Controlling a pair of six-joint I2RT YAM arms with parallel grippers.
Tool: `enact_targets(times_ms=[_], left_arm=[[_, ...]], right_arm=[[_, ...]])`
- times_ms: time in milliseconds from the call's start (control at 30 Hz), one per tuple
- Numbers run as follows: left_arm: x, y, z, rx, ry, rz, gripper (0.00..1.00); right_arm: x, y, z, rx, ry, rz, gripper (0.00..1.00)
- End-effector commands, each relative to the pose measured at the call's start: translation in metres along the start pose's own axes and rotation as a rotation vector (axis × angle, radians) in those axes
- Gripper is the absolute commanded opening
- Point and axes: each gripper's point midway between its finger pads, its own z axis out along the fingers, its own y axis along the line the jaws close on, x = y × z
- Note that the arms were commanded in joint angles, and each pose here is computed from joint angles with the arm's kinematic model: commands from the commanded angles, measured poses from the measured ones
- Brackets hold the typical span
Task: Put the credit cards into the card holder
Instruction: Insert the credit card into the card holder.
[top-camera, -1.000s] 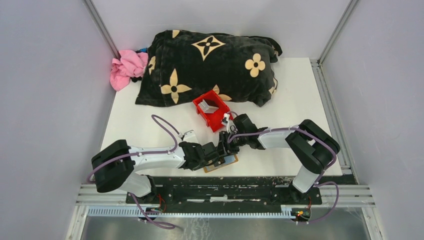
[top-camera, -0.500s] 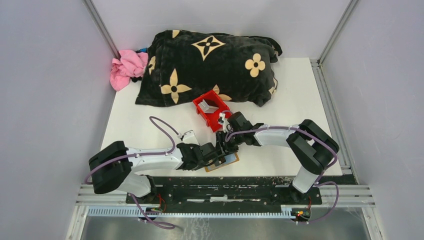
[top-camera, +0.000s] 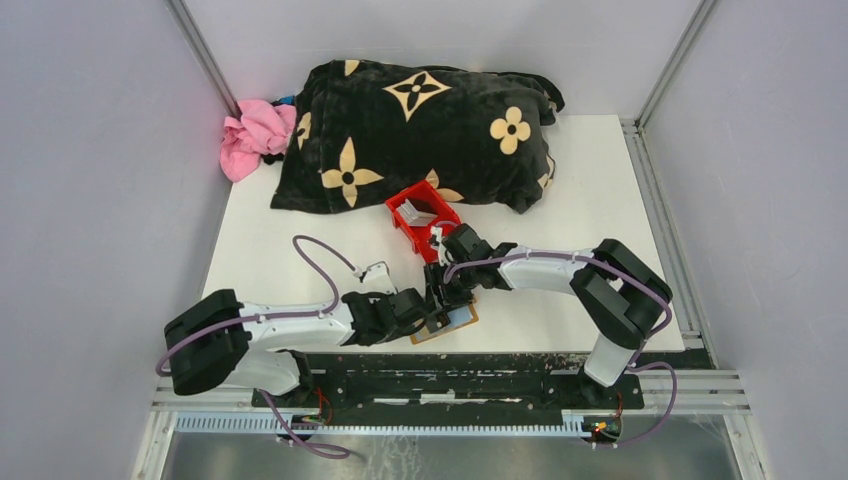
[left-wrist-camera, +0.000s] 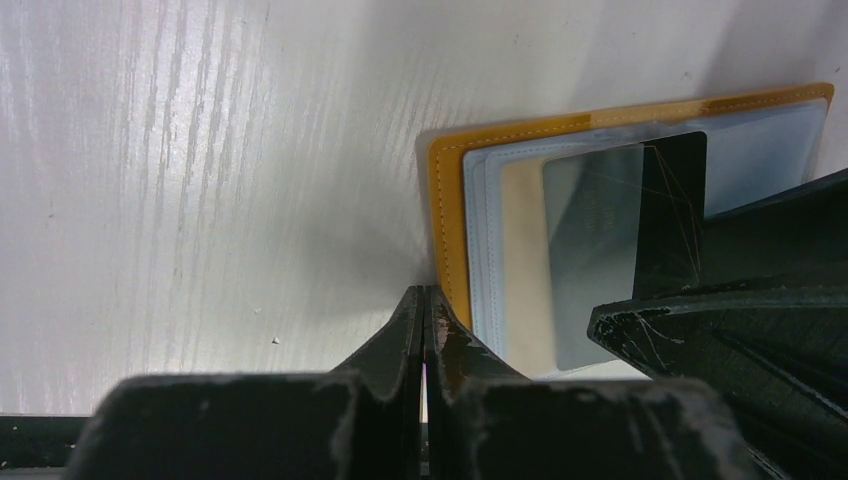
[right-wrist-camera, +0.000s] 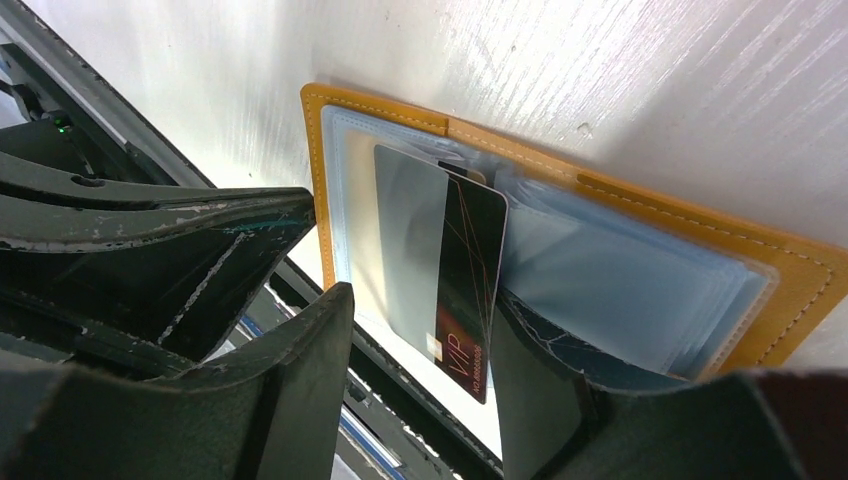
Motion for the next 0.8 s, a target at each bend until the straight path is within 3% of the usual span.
enact_targets(times_ms=[0, 767], left_arm=[[0.014, -0.013, 0.009, 0.087, 0.043, 0.013, 0.03], [0.005, -0.040, -0.005, 0.255, 0.019, 0.001, 0.03]], right_arm=[[0.023, -0.007, 0.028, 0.074, 0.040, -0.007, 0.57], [0.036, 0.014, 0.057, 0.162, 0.084, 0.045, 0.62]])
